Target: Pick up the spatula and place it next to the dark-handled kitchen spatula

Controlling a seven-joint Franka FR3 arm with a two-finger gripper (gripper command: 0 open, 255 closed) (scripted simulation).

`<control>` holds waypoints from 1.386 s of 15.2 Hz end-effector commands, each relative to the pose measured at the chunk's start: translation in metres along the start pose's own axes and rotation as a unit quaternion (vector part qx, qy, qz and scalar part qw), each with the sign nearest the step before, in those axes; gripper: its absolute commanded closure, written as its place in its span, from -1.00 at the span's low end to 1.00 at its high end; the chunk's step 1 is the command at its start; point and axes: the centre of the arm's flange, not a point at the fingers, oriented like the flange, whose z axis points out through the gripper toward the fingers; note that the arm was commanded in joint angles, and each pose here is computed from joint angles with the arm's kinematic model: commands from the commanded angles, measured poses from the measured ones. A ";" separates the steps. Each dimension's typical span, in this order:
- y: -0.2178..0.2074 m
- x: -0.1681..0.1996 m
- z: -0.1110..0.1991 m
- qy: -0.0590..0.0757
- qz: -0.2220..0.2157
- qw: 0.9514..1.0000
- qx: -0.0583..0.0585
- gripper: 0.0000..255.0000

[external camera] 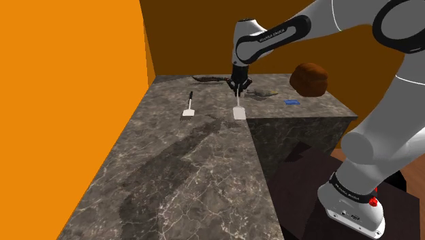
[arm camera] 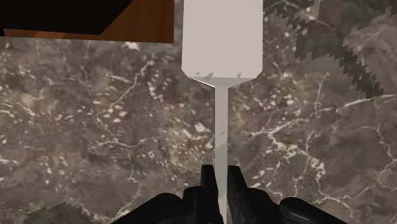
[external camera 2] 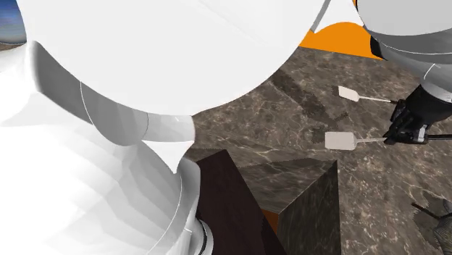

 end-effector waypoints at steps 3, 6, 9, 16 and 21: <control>0.000 0.003 0.019 0.000 0.000 1.000 0.000 1.00; 0.000 0.002 0.034 0.000 0.000 1.000 0.000 1.00; 0.000 0.001 0.050 0.000 0.000 1.000 0.000 1.00; 0.000 -0.001 0.071 0.000 0.000 1.000 0.000 1.00; 0.000 -0.001 0.071 0.000 0.000 1.000 0.000 -1.00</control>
